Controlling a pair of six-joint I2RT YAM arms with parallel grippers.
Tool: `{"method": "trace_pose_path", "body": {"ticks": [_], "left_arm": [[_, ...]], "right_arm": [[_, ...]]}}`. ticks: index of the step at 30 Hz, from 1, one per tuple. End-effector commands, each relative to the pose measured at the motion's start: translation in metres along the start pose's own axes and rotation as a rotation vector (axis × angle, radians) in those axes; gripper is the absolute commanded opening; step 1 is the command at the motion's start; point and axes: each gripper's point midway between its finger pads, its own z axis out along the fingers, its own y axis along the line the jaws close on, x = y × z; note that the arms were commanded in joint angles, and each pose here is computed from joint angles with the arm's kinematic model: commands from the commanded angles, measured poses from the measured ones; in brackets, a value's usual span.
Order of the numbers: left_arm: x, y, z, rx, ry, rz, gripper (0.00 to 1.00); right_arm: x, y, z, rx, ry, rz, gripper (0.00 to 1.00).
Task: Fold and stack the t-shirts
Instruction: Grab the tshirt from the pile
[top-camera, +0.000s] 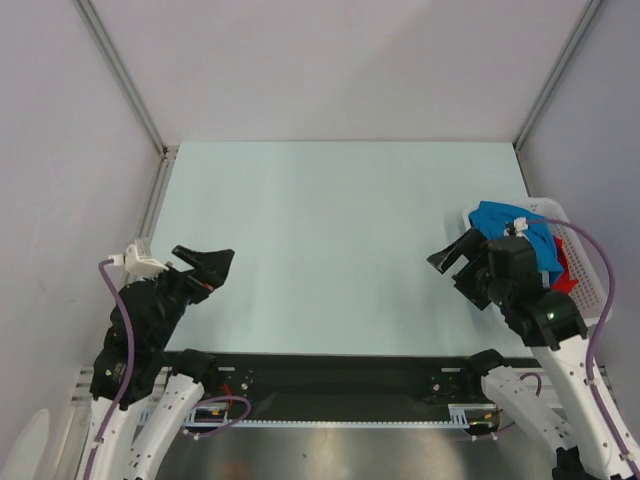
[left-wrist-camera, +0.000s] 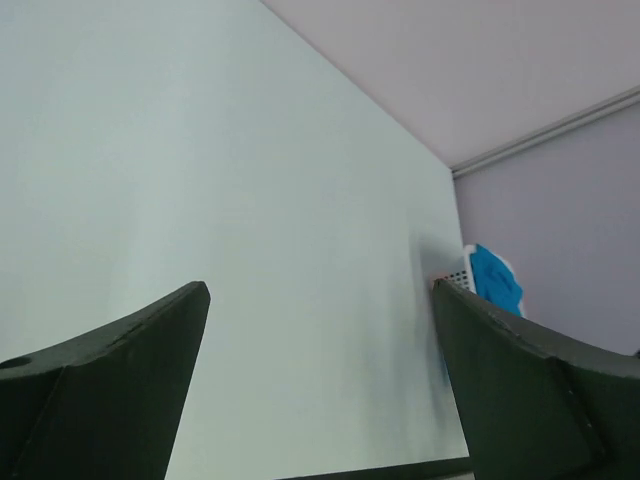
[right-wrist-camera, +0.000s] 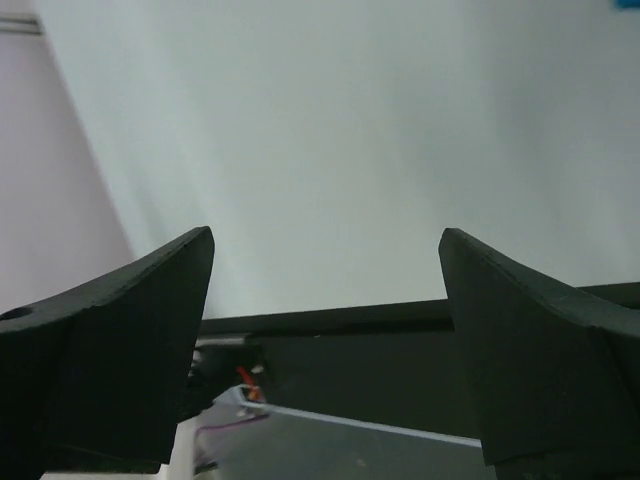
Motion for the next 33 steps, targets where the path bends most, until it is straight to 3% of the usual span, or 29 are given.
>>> {"method": "trace_pose_path", "body": {"ticks": [1, 6, 9, 11, 15, 17, 20, 22, 24, 29, 33], "left_arm": [[-0.011, 0.008, -0.004, -0.082, 0.006, 0.125, 1.0], [-0.012, -0.009, -0.006, -0.055, 0.066, 0.129, 1.0], [-0.008, -0.021, -0.01, -0.023, 0.156, 0.231, 1.0], [0.002, -0.036, -0.013, 0.075, 0.247, 0.33, 1.0], [0.017, -0.037, -0.009, 0.119, 0.35, 0.42, 1.0], [0.029, -0.039, -0.008, 0.168, 0.411, 0.438, 1.0], [0.048, -0.033, -0.004, 0.201, 0.498, 0.452, 0.94], [0.054, -0.027, -0.002, 0.186, 0.542, 0.475, 0.92], [0.053, -0.026, -0.001, 0.179, 0.536, 0.479, 0.87], [0.053, -0.037, -0.004, 0.225, 0.538, 0.526, 0.87], [0.045, -0.03, -0.006, 0.176, 0.509, 0.589, 0.86]], "right_arm": [[-0.023, -0.04, -0.012, 0.286, -0.032, -0.213, 1.0], [-0.072, -0.029, -0.028, 0.388, -0.194, -0.256, 1.0], [-0.098, -0.021, -0.029, 0.381, -0.296, -0.242, 0.89], [-0.112, -0.031, -0.025, 0.454, -0.304, -0.186, 0.81], [-0.125, -0.064, -0.015, 0.563, -0.216, -0.06, 0.76], [-0.135, -0.074, -0.006, 0.556, -0.204, -0.024, 0.65], [-0.14, -0.093, 0.005, 0.605, -0.166, 0.046, 0.63], [-0.14, -0.108, 0.005, 0.651, -0.17, 0.098, 0.66], [-0.14, -0.126, 0.012, 0.646, -0.201, 0.143, 0.64], [-0.119, -0.159, 0.035, 0.677, -0.17, 0.229, 0.55], [-0.122, -0.17, 0.04, 0.704, -0.191, 0.204, 0.51]]}}
